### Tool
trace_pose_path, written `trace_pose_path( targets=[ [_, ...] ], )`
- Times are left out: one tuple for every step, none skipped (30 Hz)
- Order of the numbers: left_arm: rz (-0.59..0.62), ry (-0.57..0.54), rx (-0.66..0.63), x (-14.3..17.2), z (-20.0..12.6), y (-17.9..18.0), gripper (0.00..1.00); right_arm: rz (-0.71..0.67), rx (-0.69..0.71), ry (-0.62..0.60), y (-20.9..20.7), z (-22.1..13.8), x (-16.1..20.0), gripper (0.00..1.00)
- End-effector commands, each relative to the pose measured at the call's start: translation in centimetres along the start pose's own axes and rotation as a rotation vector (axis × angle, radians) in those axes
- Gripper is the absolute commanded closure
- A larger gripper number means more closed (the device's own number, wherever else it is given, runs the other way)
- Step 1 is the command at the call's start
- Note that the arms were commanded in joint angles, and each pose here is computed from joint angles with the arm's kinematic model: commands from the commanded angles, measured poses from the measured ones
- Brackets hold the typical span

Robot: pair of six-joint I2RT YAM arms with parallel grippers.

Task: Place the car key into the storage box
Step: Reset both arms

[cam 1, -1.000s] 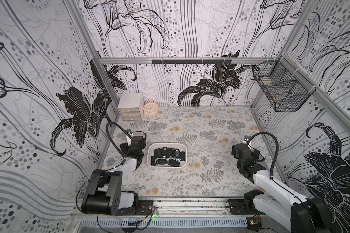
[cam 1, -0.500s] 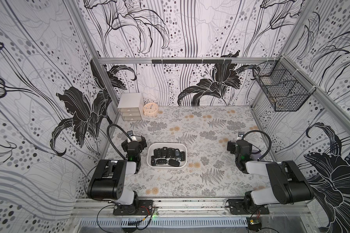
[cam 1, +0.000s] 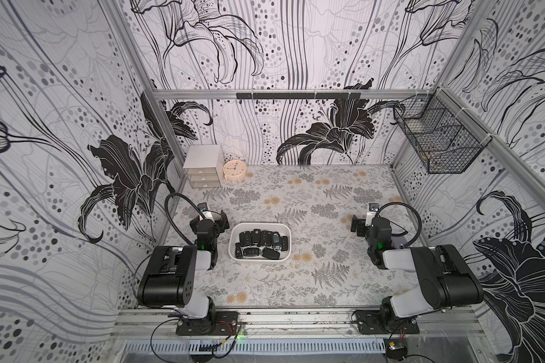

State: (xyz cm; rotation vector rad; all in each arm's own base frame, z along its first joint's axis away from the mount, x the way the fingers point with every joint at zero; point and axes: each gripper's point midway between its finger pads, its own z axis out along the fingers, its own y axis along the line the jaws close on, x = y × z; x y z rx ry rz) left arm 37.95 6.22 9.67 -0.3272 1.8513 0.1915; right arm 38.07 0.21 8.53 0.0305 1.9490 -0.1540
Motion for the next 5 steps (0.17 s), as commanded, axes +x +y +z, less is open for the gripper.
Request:
trace_pose_path(
  targets=[
    [-0.007, -0.059, 0.019, -1.76, 0.28, -0.4, 0.0, -0.005, -0.012, -0.029, 0.14, 0.05, -0.73, 0.0],
    [-0.009, -0.057, 0.019, -1.78, 0.29, -0.37, 0.0, -0.005, -0.011, -0.03, 0.11, 0.04, -0.74, 0.0],
    [-0.008, -0.054, 0.019, -1.69, 0.29, -0.38, 0.01, -0.005, -0.01, -0.027, 0.08, 0.04, -0.7, 0.0],
    [-0.008, -0.058, 0.019, -1.78, 0.26, -0.39, 0.0, -0.005, -0.009, -0.031, 0.04, 0.04, -0.74, 0.0],
    [-0.007, -0.064, 0.016, -1.85, 0.19, -0.31, 0.01, -0.006, -0.01, -0.027, 0.07, 0.04, -0.71, 0.0]
  ],
)
